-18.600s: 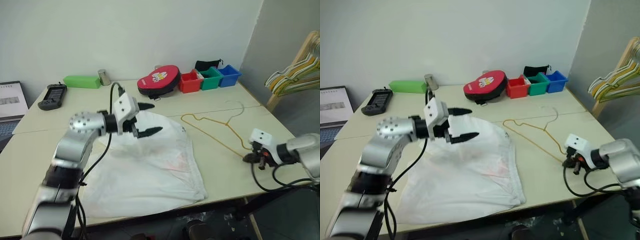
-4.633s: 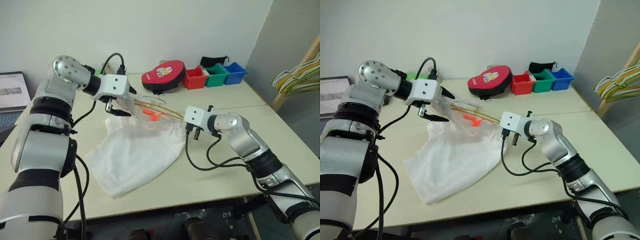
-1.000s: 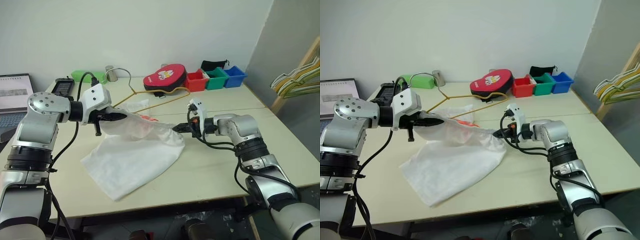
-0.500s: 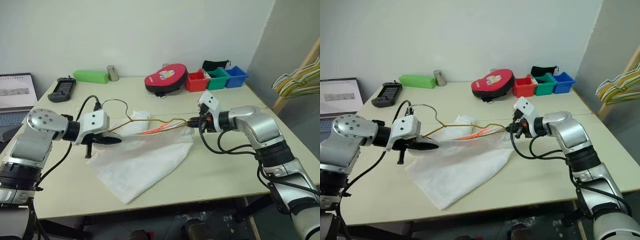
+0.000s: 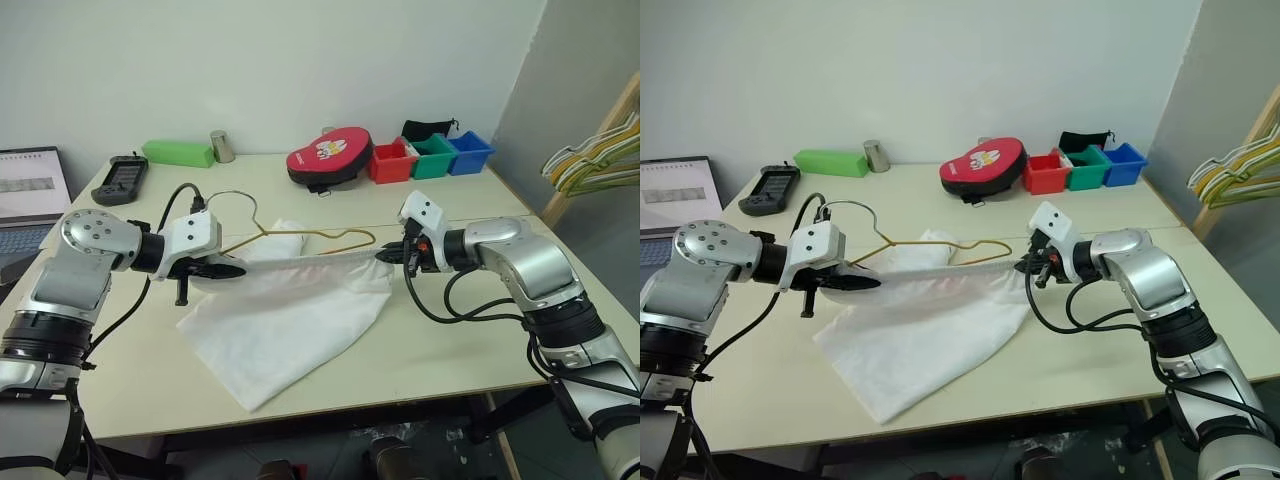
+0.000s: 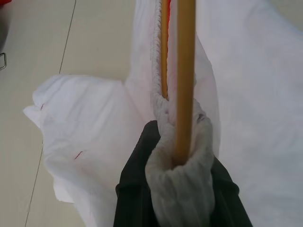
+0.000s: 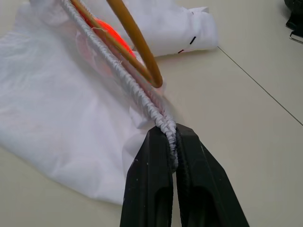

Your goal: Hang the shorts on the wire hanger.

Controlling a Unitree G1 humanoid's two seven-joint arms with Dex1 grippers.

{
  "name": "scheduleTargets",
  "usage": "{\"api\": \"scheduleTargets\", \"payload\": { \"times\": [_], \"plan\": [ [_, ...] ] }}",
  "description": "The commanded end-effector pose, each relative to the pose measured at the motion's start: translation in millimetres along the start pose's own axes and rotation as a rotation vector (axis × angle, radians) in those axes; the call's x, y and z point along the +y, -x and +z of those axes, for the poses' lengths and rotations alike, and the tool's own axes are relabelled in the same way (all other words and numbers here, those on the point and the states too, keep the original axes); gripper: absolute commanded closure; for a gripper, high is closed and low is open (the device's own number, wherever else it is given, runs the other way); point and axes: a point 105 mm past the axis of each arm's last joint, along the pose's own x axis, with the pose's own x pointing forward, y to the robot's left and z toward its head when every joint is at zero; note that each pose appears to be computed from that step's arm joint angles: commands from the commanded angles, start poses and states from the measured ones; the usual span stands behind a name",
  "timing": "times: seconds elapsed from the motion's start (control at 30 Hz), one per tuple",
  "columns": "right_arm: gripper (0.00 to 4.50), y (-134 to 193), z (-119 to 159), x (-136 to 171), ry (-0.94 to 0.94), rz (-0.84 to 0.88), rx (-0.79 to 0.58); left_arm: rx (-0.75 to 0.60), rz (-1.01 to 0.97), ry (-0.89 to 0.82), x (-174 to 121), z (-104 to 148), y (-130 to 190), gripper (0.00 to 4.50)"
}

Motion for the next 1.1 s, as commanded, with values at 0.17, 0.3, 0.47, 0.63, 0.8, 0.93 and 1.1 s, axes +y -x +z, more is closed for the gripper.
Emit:
{"api": "scheduleTargets", "payload": {
  "times": [0.17, 0.3, 0.47, 0.63, 0.8, 0.93, 1.1],
  "plan": [
    [4.45, 16.1, 12.2, -14.1, 0.030, -0.069, -0.005, 0.177, 0.021, -0.057, 1.0, -24.4, 19.5, 4.46],
    [4.45, 16.1, 15.7, -10.5, 0.045, -0.054, -0.004, 0.211, 0.035, -0.064, 2.9, -29.6, 19.5, 4.46],
    [4.45, 17.6, 23.6, -5.9, 0.082, -0.044, -0.007, 0.298, 0.027, -0.128, 2.4, -41.0, 17.6, 4.46],
    [4.45, 13.6, 55.2, 9.0, 0.187, -0.029, -0.053, 0.267, 0.059, -0.211, 11.7, -25.7, -3.8, 4.46],
    [4.45, -4.7, 68.8, 33.3, 0.299, 0.001, -0.069, 0.087, 0.160, -0.267, 28.5, 25.4, -40.1, 4.46],
    [4.45, -12.1, 64.2, 39.3, 0.341, 0.009, -0.051, 0.025, 0.180, -0.266, 30.6, 42.9, -51.6, 4.46],
    [3.94, -4.5, 51.5, 23.1, 0.397, -0.046, 0.009, 0.026, 0.176, -0.270, 27.3, 41.8, -51.7, 4.46]
  ]
}}
